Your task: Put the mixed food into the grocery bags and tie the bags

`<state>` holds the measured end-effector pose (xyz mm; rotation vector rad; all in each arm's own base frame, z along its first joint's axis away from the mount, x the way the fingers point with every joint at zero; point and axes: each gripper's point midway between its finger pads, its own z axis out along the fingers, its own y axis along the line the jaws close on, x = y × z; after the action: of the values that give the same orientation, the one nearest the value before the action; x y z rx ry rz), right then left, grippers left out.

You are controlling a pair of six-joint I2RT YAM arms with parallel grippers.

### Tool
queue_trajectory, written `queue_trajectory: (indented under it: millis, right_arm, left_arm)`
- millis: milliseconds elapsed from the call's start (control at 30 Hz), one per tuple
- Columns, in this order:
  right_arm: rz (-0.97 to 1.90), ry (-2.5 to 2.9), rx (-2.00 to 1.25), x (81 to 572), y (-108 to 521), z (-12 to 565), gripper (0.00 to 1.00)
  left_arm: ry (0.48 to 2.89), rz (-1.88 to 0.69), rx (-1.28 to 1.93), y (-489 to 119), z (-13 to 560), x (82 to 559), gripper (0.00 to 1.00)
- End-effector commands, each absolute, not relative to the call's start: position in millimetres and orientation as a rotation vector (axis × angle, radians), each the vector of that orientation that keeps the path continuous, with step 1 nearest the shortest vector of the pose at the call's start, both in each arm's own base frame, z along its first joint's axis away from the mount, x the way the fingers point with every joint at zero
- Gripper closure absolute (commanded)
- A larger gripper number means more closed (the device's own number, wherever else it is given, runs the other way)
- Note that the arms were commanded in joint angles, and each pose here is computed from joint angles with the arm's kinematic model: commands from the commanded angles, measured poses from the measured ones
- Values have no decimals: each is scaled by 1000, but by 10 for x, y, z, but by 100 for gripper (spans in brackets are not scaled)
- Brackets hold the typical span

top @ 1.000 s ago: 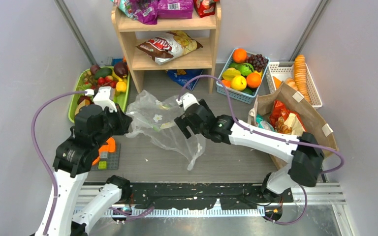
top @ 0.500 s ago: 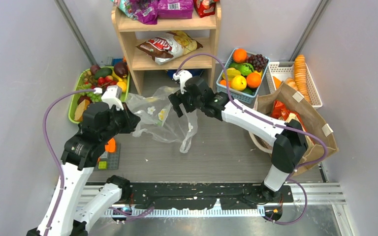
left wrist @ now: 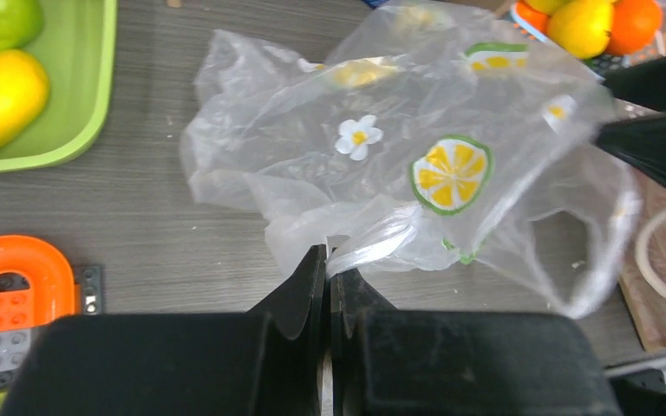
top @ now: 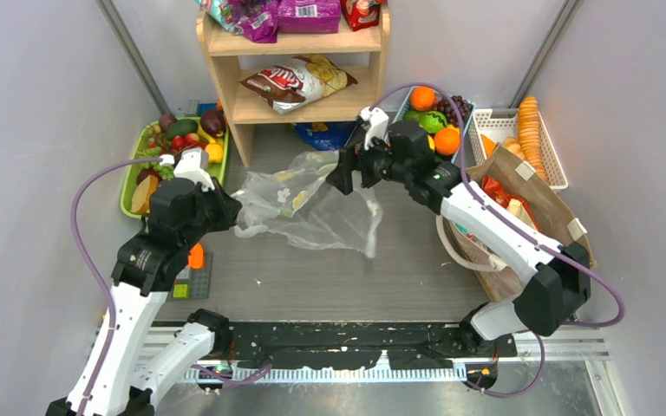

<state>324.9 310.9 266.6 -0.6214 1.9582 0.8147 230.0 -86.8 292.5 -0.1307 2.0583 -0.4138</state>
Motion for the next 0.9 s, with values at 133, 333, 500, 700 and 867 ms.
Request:
queue_trajectory:
  millis: [133,333,500,700,867]
  right_arm:
    - [855,1910,-490,3313,2752,2907,4]
    - [564,1982,-165,3909,2046,2954,5]
    - [326,1999,-95,4297,1614,3069,4]
    - [23,2145,-73,4736,1169,2696,4]
    - [-157,2185,-15,5034,900,2501,4]
  left_arm:
    - [2025,-365,-204,-774,2938,2387,100]
    - [2031,-567,-172,-1070,2893,2332,100]
    - [2034,-708,-139,-1296,2855,2311,100]
    - [2002,-734,-84,-1358,2909,2321,100]
    - [1967,-733,-58,-1350,2980,2305,100]
